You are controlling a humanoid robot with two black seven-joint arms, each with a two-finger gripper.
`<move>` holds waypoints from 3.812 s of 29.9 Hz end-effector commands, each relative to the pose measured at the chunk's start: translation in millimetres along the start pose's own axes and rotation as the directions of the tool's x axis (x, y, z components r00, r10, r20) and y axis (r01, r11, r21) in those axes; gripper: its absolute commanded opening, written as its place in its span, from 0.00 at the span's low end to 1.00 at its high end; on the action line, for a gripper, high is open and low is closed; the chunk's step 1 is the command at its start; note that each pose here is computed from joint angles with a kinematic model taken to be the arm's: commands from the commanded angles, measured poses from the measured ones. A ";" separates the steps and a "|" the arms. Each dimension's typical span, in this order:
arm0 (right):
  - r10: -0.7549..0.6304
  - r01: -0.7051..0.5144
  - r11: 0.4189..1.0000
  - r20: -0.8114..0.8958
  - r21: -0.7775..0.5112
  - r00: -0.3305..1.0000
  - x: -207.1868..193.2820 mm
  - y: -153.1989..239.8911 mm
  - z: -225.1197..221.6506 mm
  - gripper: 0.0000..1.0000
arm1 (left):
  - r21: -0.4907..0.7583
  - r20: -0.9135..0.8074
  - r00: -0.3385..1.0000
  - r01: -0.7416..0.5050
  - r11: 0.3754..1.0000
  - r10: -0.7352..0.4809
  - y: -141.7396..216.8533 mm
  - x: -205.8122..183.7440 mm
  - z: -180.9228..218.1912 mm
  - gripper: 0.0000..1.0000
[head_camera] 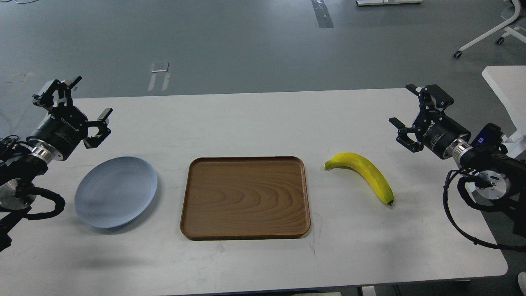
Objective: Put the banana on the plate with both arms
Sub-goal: 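Raise the left gripper and move it toward the light blue plate, then lower the left gripper and grasp the rim of the light blue plate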
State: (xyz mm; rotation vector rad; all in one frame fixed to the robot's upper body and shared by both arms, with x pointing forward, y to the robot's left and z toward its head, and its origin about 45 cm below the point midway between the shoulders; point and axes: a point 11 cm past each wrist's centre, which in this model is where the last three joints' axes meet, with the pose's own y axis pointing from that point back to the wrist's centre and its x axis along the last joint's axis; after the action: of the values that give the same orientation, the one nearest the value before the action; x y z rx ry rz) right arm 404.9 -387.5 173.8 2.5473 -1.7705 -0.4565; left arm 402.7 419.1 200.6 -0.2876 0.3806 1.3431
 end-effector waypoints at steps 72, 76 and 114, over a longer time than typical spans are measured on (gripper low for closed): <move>0.061 -0.061 0.998 -0.032 0.015 0.998 19.5 3.0 -7.0 1.00 | 0.715 0.680 -0.028 -0.195 0.672 -0.732 92.9 60.9 -22.8 0.91; 0.066 -0.066 0.998 -0.033 0.013 0.997 21.6 5.1 -6.8 1.00 | 0.723 0.673 -0.014 -0.197 0.662 -0.739 94.8 62.6 -31.4 0.90; 0.074 -0.073 0.997 -0.036 0.012 0.997 24.8 7.9 -7.7 1.00 | 0.739 0.655 0.022 -0.222 0.635 -0.755 101.3 71.5 -37.2 0.00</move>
State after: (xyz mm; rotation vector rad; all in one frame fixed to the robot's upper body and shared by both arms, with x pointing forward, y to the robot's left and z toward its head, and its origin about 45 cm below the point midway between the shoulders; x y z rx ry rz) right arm 407.0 -414.4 176.2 2.4695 -1.8502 -0.3974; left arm 312.7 487.5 137.7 1.2365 -0.4330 0.5161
